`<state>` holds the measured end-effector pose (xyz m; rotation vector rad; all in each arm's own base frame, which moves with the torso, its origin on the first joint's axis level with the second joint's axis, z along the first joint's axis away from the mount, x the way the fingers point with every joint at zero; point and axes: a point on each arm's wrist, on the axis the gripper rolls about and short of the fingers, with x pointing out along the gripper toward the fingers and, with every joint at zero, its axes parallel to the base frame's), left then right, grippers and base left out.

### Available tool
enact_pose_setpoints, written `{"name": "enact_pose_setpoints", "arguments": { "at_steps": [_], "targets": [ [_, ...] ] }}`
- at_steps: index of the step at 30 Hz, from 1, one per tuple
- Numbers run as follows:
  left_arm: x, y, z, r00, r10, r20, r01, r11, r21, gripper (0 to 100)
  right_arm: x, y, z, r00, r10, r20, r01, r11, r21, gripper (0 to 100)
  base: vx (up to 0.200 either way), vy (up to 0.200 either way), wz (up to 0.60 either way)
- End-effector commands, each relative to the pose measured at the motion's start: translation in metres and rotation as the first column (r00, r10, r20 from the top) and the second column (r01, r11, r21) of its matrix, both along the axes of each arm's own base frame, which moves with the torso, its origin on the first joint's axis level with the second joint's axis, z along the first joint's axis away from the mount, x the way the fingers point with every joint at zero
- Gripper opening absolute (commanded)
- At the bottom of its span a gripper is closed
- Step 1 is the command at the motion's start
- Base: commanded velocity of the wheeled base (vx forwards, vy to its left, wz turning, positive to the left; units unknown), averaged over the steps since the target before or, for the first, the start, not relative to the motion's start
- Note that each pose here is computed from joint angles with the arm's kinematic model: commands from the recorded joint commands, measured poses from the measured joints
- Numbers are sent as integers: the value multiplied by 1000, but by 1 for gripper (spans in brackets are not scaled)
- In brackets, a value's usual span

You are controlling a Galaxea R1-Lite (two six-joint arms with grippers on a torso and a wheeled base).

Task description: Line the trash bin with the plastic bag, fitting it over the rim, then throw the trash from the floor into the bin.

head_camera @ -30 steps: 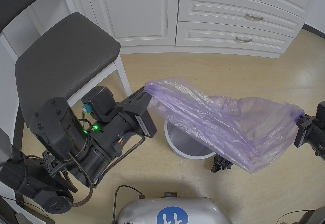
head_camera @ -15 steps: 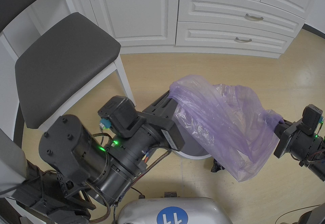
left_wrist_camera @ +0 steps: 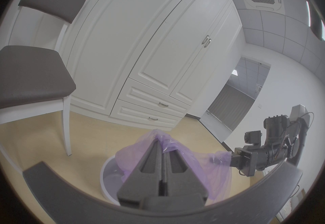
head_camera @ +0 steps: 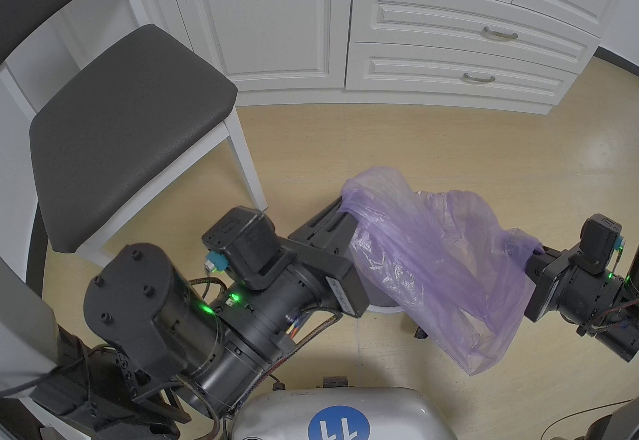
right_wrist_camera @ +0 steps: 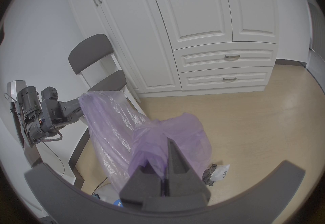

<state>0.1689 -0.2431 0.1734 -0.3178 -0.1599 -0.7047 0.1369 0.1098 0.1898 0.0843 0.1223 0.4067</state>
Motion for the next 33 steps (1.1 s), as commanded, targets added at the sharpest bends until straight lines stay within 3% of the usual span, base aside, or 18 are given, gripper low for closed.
{"name": "enact_pose_setpoints", "arguments": {
  "at_steps": [1,11,13,17,22,25,33],
  "targets": [
    [-4,1,-2,1000,-13,-6,13,1000,10,0,1,5,-2,1000,15,-16,-15,1000,3,0,0,0,0],
    [-2,-4,-5,1000,-15,-16,16,1000,18,0,-2,8,-1,999,36,-16,-36,999,14,0,0,0,0],
    [-1,-5,-3,1000,-14,-21,15,1000,21,0,2,11,5,1000,26,-18,-25,998,50,0,0,0,0],
    [3,-8,1,997,-9,-72,13,999,50,0,10,19,22,1000,11,-17,-9,995,98,0,0,0,0],
    [8,-8,8,989,-2,-145,5,1000,24,0,20,28,25,991,10,-130,-1,998,69,0,0,0,0],
    [14,-8,9,983,11,-185,-4,999,35,0,22,31,28,984,23,-176,-6,996,94,0,0,0,0],
    [27,-9,20,952,31,-305,-31,999,5,0,25,32,28,977,35,-208,-15,995,97,0,0,0,0]
  ]
}}
